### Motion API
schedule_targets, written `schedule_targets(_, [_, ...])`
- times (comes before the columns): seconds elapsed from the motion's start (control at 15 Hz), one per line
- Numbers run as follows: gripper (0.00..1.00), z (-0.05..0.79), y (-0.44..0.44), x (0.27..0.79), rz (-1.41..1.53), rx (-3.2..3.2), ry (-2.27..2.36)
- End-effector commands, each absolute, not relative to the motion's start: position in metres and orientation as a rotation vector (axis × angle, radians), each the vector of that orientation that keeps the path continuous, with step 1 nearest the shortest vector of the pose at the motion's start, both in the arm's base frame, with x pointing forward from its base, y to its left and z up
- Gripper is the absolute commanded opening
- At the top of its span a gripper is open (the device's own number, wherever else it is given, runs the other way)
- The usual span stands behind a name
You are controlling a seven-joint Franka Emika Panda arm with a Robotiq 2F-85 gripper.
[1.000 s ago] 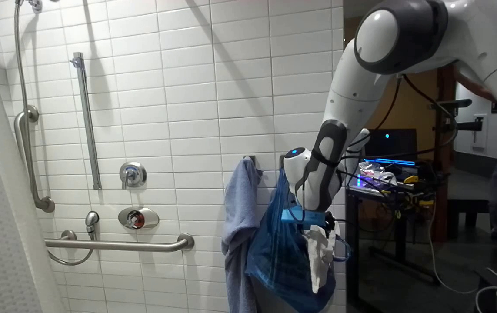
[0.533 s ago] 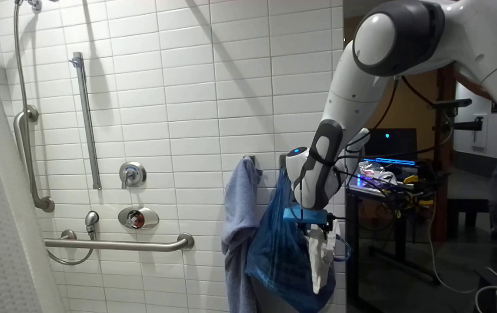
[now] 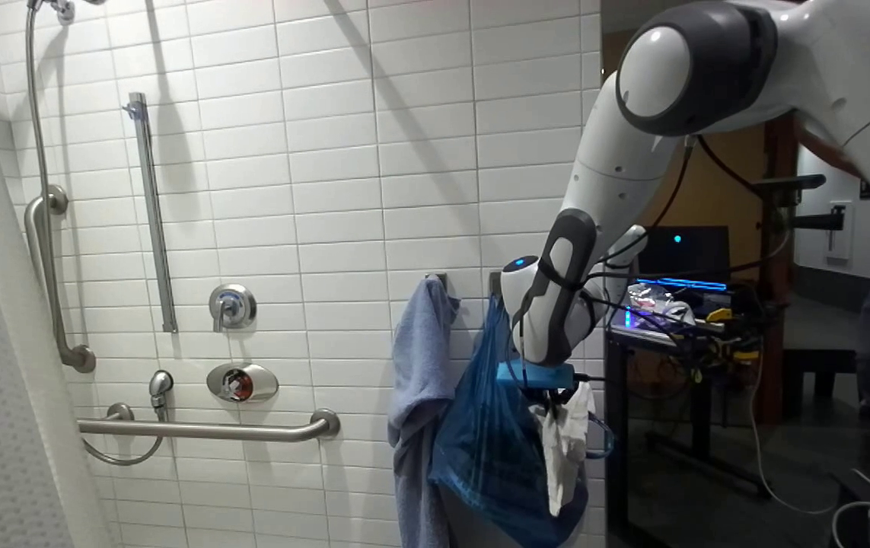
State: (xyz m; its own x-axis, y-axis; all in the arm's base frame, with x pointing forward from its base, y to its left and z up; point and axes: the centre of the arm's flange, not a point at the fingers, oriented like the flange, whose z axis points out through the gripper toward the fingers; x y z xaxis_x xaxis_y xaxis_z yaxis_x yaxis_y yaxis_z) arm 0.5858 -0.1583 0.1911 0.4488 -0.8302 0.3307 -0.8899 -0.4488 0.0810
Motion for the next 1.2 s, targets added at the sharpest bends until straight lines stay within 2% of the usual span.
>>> schedule_targets(0.0, [0.0, 0.204, -0.158, 0.581, 0.368, 2.453, -1.482])
schedule_targets(0.53, [0.01, 0.236, -0.14, 0.587, 0.545, 2.476, -1.434])
schedule_targets(1.13, [0.01, 0.262, -0.126, 0.568, 0.7, 2.506, -1.311])
